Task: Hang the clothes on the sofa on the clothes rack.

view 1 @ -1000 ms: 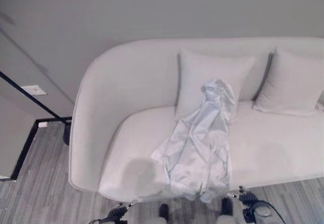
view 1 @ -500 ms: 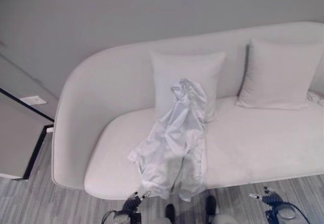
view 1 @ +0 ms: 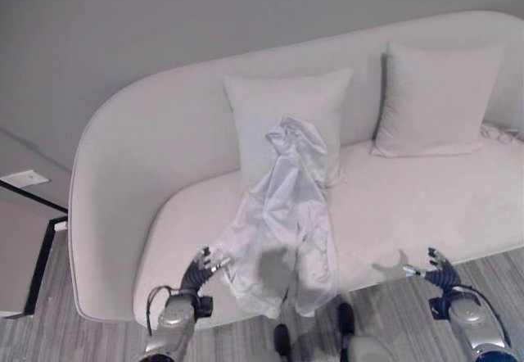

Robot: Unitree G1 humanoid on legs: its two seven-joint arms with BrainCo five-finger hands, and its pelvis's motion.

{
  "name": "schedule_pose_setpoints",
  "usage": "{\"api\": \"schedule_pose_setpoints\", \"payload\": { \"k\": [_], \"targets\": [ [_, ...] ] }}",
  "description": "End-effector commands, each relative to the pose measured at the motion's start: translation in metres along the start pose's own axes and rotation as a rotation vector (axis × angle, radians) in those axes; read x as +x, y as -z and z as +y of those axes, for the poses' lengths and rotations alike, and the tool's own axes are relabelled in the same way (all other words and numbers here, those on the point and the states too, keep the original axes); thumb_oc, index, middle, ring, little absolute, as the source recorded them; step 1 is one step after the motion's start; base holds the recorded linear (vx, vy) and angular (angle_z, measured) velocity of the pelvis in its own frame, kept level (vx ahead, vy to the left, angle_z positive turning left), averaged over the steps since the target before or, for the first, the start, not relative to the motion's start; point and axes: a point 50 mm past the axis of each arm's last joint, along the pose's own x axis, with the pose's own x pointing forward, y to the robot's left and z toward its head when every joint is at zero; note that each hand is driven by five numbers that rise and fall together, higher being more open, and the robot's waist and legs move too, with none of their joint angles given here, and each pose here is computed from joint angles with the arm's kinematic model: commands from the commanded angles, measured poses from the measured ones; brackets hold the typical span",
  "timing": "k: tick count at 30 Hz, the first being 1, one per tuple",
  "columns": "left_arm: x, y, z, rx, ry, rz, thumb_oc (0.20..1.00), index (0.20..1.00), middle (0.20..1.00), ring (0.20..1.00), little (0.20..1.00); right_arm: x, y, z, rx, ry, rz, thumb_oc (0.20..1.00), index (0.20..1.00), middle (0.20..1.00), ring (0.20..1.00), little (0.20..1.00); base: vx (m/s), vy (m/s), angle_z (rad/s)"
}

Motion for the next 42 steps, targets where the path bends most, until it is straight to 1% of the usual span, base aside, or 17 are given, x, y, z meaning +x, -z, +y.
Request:
{"api": "schedule_pose_setpoints", "payload": {
  "k": [1,4,5,6,7,8,9,13,17,19,20,23,28,29,31,36,42],
  "targets": [
    [0.014,-0.039,0.014,0.127,-0.049,-0.154,1.000,1.000,1.000,1.000,1.000,0.013,-0.040,-0.004,-0.061,0.021,-0.163,1.000,1.000,1.000,1.000,1.000,-0.02,0.000,-0.06],
    [0.026,-0.078,0.013,0.202,-0.070,-0.277,1.000,1.000,1.000,1.000,1.000,0.024,-0.079,-0.004,-0.091,0.031,-0.274,1.000,1.000,1.000,1.000,1.000,-0.07,-0.001,-0.04],
    [0.033,-0.105,0.009,0.251,-0.088,-0.345,1.000,1.000,1.000,1.000,1.000,0.031,-0.107,-0.003,-0.097,0.037,-0.345,1.000,1.000,1.000,1.000,1.000,-0.10,0.000,-0.06],
    [0.034,-0.105,0.009,0.250,-0.089,-0.347,1.000,1.000,1.000,1.000,1.000,0.031,-0.108,-0.003,-0.097,0.037,-0.348,1.000,1.000,1.000,1.000,1.000,-0.13,-0.004,-0.11],
    [0.037,-0.119,0.008,0.265,-0.098,-0.381,1.000,1.000,1.000,1.000,1.000,0.034,-0.121,-0.002,-0.106,0.044,-0.377,1.000,1.000,1.000,1.000,1.000,-0.17,-0.013,-0.09],
    [0.043,-0.147,0.001,0.301,-0.108,-0.452,1.000,1.000,1.000,1.000,1.000,0.038,-0.149,0.000,-0.100,0.052,-0.435,1.000,1.000,1.000,1.000,1.000,-0.22,-0.022,-0.10],
    [0.045,-0.162,-0.003,0.320,-0.106,-0.491,1.000,1.000,1.000,1.000,1.000,0.040,-0.162,0.001,-0.098,0.058,-0.461,1.000,1.000,1.000,1.000,1.000,-0.21,-0.026,-0.04],
    [0.051,-0.203,-0.012,0.367,-0.116,-0.580,1.000,1.000,1.000,1.000,1.000,0.046,-0.196,-0.001,-0.104,0.080,-0.506,1.000,1.000,1.000,1.000,1.000,-0.08,-0.027,0.05],
    [0.052,-0.242,-0.014,0.401,-0.150,-0.650,1.000,1.000,1.000,1.000,1.000,0.050,-0.226,-0.009,-0.120,0.113,-0.528,1.000,1.000,1.000,1.000,1.000,-0.06,-0.034,0.04],
    [0.055,-0.270,-0.014,0.452,-0.179,-0.675,1.000,1.000,1.000,1.000,1.000,0.051,-0.251,-0.012,-0.165,0.116,-0.553,1.000,1.000,1.000,1.000,1.000,-0.06,-0.032,-0.05],
    [0.055,-0.270,-0.014,0.452,-0.179,-0.675,1.000,1.000,1.000,1.000,1.000,0.051,-0.251,-0.012,-0.165,0.116,-0.553,1.000,1.000,1.000,1.000,1.000,-0.06,-0.021,0.00],
    [0.056,-0.291,-0.013,0.502,-0.208,-0.675,1.000,1.000,1.000,1.000,1.000,0.049,-0.280,-0.010,-0.231,0.119,-0.595,1.000,1.000,1.000,1.000,1.000,-0.05,-0.015,0.00],
    [0.059,-0.301,-0.013,0.532,-0.231,-0.657,1.000,1.000,1.000,1.000,1.000,0.046,-0.299,-0.005,-0.286,0.119,-0.620,1.000,1.000,1.000,1.000,1.000,-0.04,-0.017,0.00],
    [0.060,-0.305,-0.018,0.559,-0.231,-0.645,1.000,1.000,1.000,1.000,1.000,0.042,-0.313,0.005,-0.327,0.108,-0.648,1.000,1.000,1.000,1.000,1.000,-0.04,-0.016,0.06],
    [0.062,-0.308,-0.020,0.593,-0.238,-0.630,1.000,1.000,1.000,1.000,1.000,0.041,-0.322,0.013,-0.337,0.104,-0.654,1.000,1.000,1.000,1.000,1.000,-0.02,-0.011,0.02],
    [0.062,-0.312,-0.024,0.612,-0.250,-0.634,1.000,1.000,1.000,1.000,1.000,0.038,-0.331,0.020,-0.346,0.111,-0.676,1.000,1.000,1.000,1.000,1.000,-0.01,-0.003,0.03],
    [0.062,-0.312,-0.021,0.622,-0.264,-0.630,1.000,1.000,1.000,1.000,1.000,0.034,-0.339,0.026,-0.330,0.098,-0.699,1.000,1.000,1.000,1.000,1.000,0.00,0.017,0.07]
  ]
}}
